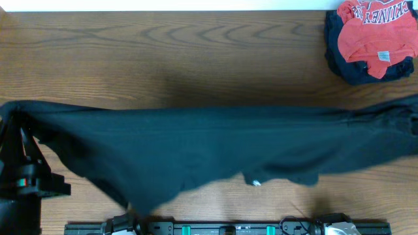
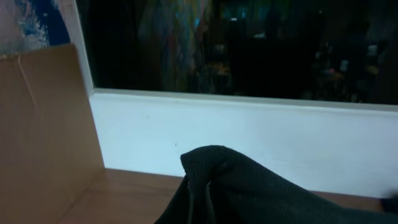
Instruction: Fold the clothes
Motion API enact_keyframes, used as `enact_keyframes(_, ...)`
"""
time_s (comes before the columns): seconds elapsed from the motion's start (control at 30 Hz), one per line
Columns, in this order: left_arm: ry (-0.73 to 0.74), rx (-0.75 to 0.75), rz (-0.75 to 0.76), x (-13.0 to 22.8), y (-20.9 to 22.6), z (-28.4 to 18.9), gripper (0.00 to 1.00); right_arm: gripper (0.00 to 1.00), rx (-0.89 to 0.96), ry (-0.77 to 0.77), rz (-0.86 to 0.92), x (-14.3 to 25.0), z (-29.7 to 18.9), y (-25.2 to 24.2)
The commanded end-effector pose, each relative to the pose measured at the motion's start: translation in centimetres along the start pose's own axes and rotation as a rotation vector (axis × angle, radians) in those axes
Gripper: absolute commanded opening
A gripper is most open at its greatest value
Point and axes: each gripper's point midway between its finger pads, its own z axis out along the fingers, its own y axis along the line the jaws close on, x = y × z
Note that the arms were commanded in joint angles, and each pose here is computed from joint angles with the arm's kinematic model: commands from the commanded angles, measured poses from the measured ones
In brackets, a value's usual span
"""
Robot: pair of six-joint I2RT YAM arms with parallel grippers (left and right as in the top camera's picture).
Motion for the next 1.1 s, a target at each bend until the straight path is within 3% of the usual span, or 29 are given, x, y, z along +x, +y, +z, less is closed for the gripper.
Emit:
enact_keyframes(0.0, 0.062, -0.049, -0.002, 0.9, 1.1, 2.7, 0.06, 0.01, 0.072, 0.036, -0.042, 0.7, 1.7, -0.6)
enact_keyframes(0.33, 0.391, -0.061, -0.028, 8.3, 2.5, 12.9, 0.06, 0.01, 0.12, 0.345, -0.163, 7.7, 9.5, 1.3)
enact_keyframes(0.63, 0.714, -0.071, -0.051, 18.7, 3.9, 22.6, 0.06, 0.01, 0.068, 0.674, -0.259, 17.4, 18.0, 4.9)
enact_keyframes(0.93, 0.821, -0.066, -0.04, 27.4, 5.2, 31.7, 0.06, 0.01, 0.085, 0.872, -0.315, 27.6, 27.6, 7.0)
enact_keyframes(1.07, 0.818, -0.065, -0.042, 31.6, 5.8, 36.1, 0.06, 0.01, 0.048, 0.936, -0.294, 34.2, 33.1, 8.4)
